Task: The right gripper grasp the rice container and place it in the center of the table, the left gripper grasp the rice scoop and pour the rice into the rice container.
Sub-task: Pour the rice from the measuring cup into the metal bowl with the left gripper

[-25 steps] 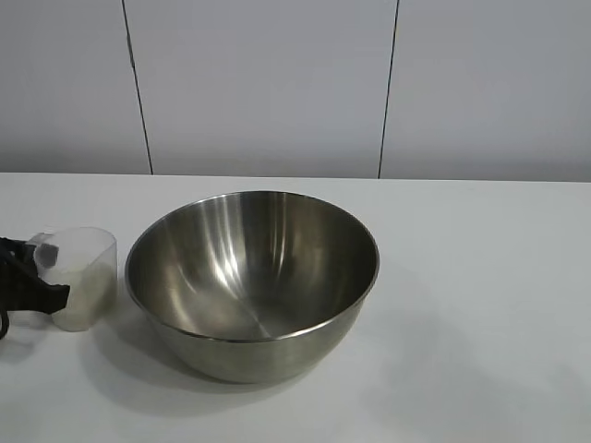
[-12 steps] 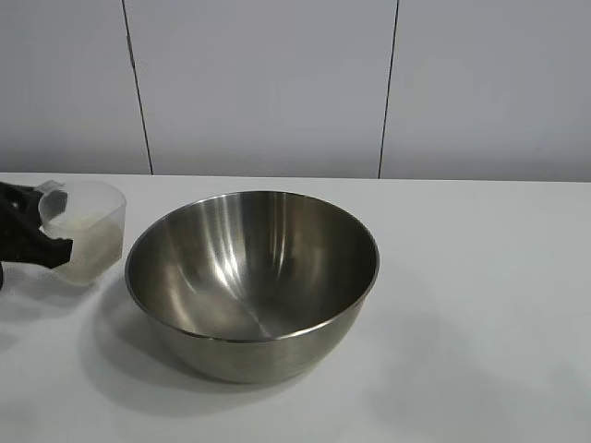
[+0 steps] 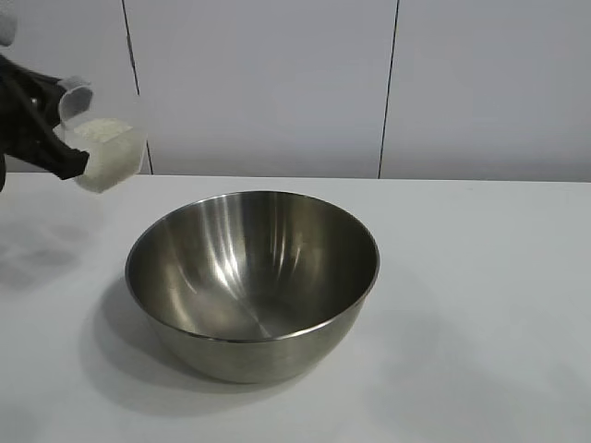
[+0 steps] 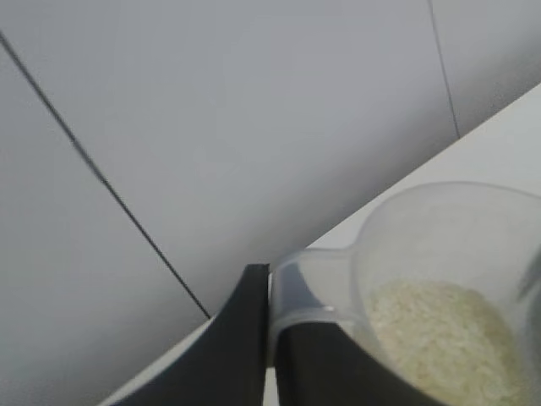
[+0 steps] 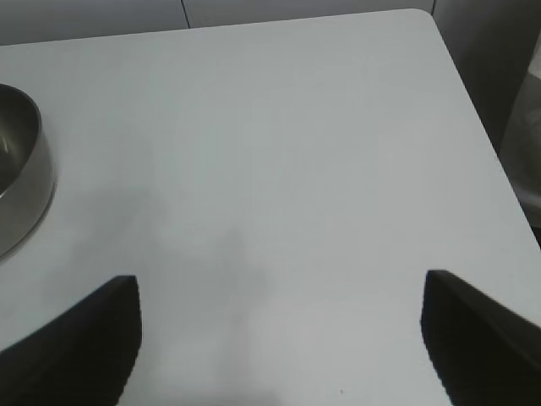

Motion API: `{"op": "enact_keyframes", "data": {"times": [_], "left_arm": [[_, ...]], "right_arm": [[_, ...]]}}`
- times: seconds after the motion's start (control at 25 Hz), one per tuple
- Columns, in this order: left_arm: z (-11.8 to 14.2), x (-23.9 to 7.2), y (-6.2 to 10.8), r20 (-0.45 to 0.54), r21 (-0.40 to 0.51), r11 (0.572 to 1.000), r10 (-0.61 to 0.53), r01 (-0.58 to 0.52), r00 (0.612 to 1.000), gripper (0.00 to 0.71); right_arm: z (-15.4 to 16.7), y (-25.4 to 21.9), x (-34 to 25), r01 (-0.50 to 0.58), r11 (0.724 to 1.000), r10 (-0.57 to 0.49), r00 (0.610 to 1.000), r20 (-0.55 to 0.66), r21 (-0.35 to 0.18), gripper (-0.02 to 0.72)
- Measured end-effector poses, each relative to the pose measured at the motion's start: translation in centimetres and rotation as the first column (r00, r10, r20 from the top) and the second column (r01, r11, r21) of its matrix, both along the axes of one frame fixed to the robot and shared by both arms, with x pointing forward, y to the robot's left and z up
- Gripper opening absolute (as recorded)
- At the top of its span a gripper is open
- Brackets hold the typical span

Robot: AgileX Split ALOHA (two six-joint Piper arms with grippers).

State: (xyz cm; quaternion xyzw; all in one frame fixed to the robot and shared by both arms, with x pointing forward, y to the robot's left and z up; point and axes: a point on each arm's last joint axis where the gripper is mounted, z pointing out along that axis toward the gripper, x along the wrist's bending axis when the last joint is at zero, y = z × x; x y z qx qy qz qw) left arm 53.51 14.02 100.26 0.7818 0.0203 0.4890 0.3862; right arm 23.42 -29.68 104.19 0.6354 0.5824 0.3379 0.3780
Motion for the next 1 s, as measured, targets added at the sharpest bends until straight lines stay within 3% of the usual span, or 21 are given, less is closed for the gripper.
{"op": "enact_keyframes", "data": {"times": [0.12,0.24,0.32,0.44,0.52,0.68,1.0], "left_arm": [[0.4,-0.7,-2.1,0.069,0.140,0.986,-0.096,0.085,0.993,0.003],[0.3,-1.7,-3.7,0.176,0.329,0.931,-0.224,0.157,0.958,0.003],[-0.2,-2.0,-4.4,0.252,0.477,0.861,-0.328,0.178,0.910,0.003],[-1.8,-1.7,-5.1,0.345,0.701,0.700,-0.502,0.138,0.793,0.003],[-2.9,-1.3,-5.5,0.354,0.793,0.601,-0.586,0.098,0.729,0.003],[-4.0,-0.8,-6.0,0.335,0.867,0.494,-0.676,0.066,0.656,0.003],[-3.5,-1.0,-6.9,0.304,0.932,0.362,-0.819,0.028,0.487,0.003]], "right_arm": [[0.0,0.0,0.0,0.000,1.000,0.000,1.000,0.000,0.000,0.623],[0.0,0.0,0.0,0.000,1.000,0.000,1.000,0.000,0.000,0.623],[0.0,0.0,0.0,0.000,1.000,0.000,1.000,0.000,0.000,0.623],[0.0,0.0,0.0,0.000,1.000,0.000,1.000,-0.001,0.000,0.623],[0.0,0.0,0.0,0.000,1.000,0.000,1.000,-0.001,0.000,0.623],[0.0,0.0,0.0,0.000,1.000,0.000,1.000,-0.001,0.000,0.623],[0.0,0.0,0.0,0.000,1.000,0.000,1.000,-0.001,0.000,0.623]]}}
